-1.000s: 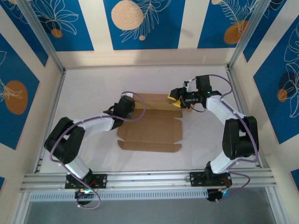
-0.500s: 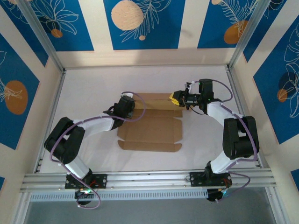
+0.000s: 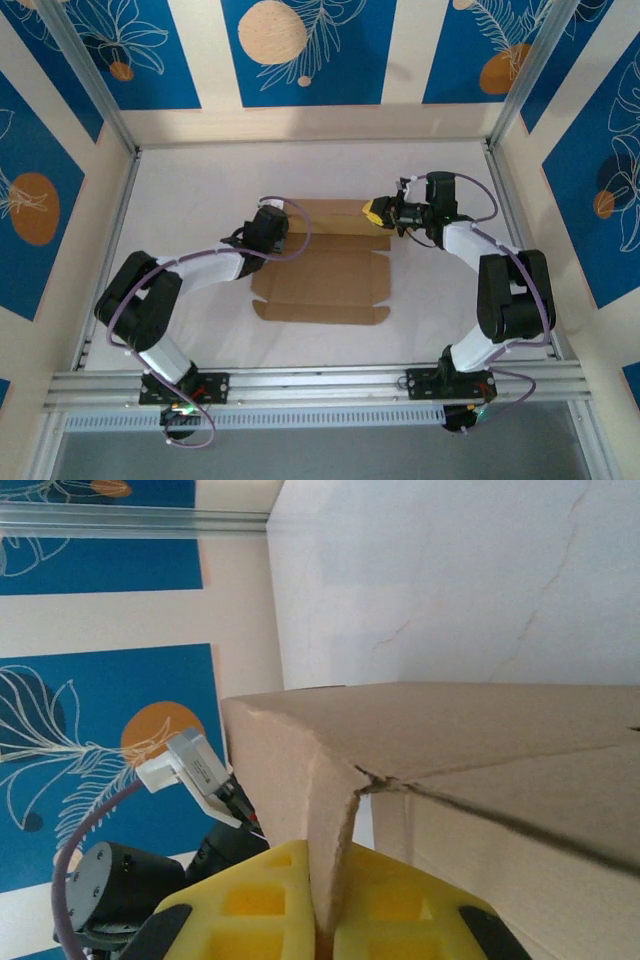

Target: Fold the paper box

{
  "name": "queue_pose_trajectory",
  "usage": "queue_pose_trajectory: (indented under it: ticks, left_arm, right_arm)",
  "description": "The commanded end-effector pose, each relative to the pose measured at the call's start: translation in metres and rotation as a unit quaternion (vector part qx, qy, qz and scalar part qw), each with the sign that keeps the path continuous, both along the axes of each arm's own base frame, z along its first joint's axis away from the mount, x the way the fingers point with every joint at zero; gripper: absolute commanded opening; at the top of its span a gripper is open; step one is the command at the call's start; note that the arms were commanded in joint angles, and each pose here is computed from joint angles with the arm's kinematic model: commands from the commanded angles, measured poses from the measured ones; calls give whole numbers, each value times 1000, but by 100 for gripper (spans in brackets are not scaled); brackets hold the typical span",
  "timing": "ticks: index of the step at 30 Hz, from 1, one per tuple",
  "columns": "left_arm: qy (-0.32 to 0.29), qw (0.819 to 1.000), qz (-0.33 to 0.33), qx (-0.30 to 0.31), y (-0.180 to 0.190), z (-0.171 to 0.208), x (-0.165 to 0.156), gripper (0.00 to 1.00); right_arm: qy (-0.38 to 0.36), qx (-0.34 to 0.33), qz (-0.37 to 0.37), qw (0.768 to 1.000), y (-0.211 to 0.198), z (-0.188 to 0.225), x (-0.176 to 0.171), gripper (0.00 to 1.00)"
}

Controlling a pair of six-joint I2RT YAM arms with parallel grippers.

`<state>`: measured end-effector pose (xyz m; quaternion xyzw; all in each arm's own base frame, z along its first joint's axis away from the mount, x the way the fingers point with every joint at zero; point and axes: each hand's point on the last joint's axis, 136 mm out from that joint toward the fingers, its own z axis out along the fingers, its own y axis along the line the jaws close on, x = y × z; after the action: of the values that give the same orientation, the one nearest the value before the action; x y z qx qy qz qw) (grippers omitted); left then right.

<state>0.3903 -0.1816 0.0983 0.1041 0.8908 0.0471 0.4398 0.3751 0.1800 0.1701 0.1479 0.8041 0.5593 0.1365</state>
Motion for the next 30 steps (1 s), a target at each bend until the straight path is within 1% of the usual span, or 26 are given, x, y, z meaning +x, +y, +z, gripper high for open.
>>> queue_pose_trajectory:
  ticks: [1,3,4,5,7,9,11,14,16,18,20,22,24,25,27,28,30]
  left_arm:
    - [3,1000,4,11,7,2,-5,0]
    - [2,1000,2,14,7,2,-5,0]
    - [2,1000,2,15,7,3,-4,0]
    - [1,1000,0,16,7,4,-4,0]
    - [3,1000,-3,17,6,5,-4,0]
    - [7,1000,-6,19,4,6,-4,0]
    - [12,1000,-8,21,3,6,-3,0]
    - [12,1000,-11,19,2,9,-2,0]
    - [11,1000,-17,18,0,10,-2,0]
    - [14,1000,-21,17,-1,9,-3,0]
    - [14,1000,-24,13,-2,8,-4,0]
    - [15,999,-28,13,-3,6,-4,0]
    - [17,999,-29,14,-3,5,-5,0]
    - [16,999,-30,14,-3,5,-5,0]
    - [17,999,-32,12,-4,5,-5,0]
    - [17,999,-35,11,-5,5,-5,0]
    - [19,999,-37,10,-6,5,-5,0]
  right_arm:
    - [-14,-42,-7,999,-8,9,-6,36]
    - [-11,-73,-16,997,-14,7,-8,60]
    - [-9,-96,-23,995,-19,7,-8,70]
    - [-12,-119,-30,992,-24,8,-10,75]
    - [-10,-163,-45,985,-35,9,-14,77]
    - [-21,-194,-56,979,-44,16,-20,73]
    - [-32,-234,-75,969,-55,20,-29,65]
    - [-37,-265,-102,958,-70,18,-46,55]
    - [-26,-269,-117,956,-80,8,-54,43]
    - [1,-266,-117,957,-86,-9,-57,25]
    - [30,-275,-99,956,-84,-31,-57,10]
    - [49,-283,-94,953,-84,-49,-53,2]
    - [64,-290,-95,950,-85,-63,-48,1]
    - [76,-295,-94,948,-86,-71,-45,4]
    - [95,-308,-92,942,-88,-82,-39,18]
    - [102,-318,-89,938,-88,-86,-36,22]
    - [113,-332,-81,933,-88,-95,-32,27]
